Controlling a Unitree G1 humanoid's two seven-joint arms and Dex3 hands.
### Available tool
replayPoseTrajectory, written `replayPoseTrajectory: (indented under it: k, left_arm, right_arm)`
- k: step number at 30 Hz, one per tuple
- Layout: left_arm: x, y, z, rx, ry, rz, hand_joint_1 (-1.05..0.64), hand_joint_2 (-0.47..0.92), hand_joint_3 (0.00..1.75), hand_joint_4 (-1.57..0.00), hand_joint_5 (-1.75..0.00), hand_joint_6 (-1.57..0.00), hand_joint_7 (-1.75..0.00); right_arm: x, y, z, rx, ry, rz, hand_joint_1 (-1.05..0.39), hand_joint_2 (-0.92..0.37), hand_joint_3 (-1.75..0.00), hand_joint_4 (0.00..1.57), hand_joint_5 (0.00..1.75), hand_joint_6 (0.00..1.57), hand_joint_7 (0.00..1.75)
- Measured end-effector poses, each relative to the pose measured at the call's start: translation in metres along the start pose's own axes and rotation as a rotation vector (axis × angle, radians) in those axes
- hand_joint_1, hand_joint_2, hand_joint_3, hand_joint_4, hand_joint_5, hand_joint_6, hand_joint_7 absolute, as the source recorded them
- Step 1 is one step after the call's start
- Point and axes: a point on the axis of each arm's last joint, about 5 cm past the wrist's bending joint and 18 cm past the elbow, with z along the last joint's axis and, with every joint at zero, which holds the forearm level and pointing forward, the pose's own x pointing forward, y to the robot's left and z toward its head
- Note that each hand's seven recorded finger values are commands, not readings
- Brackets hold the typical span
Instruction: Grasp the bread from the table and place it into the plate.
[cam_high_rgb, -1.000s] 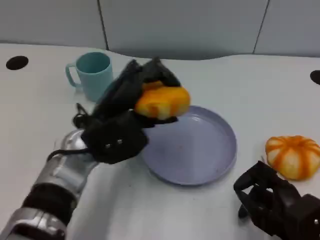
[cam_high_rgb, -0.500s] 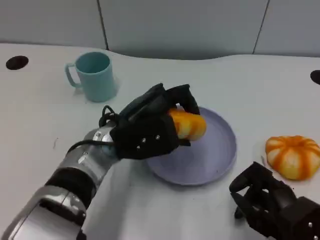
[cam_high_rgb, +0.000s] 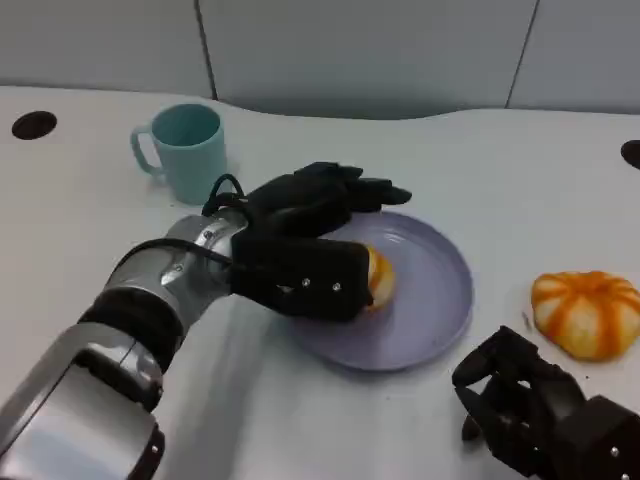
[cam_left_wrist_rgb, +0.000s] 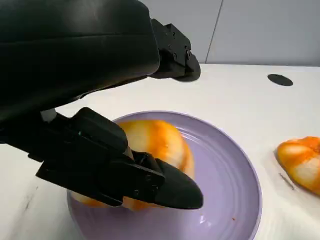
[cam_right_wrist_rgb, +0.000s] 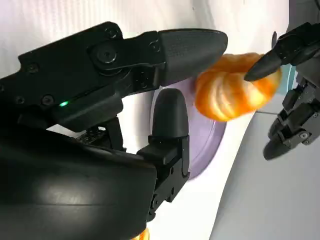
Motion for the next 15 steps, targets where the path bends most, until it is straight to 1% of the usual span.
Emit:
replayPoseTrajectory:
  k: [5,10,13,15]
  left_arm:
    - [-0.001,0.001,0.000,-0.006,-0.001,0.008,-1.05,0.92,0.35,0.00,0.00,0.00,0.00]
    - [-0.008,0.012,-0.006,-0.058,-0.012,0.069,-1.05,0.92,0.39,0.00,0.00,0.00,0.00]
    - [-0.020,0.018,-0.012,-0.121,-0.056,0.123,-1.02,0.92,0.39,0.00,0.00,0.00,0.00]
    - [-0.032,0.017,-0.018,-0.180,-0.096,0.157,-1.02,0.92,0.39,0.00,0.00,0.00,0.00]
  right_arm:
    - [0.000,0.0000,0.000,0.000,0.000,0.000,-0.29,-0.92,-0.34,0.63,1.75,0.37,1.75]
    - [0.000,-0.0002,-0.001,-0.002,0.001,-0.002,-0.31,-0.92,-0.34,0.66,1.75,0.38,1.75]
    - [0.000,-0.0006,0.000,-0.007,-0.002,-0.001,-0.31,-0.92,-0.35,0.66,1.75,0.38,1.75]
    - [0.000,-0.0013,0.000,-0.008,-0.004,-0.004,-0.31,-0.92,-0.35,0.66,1.75,0.38,1.75]
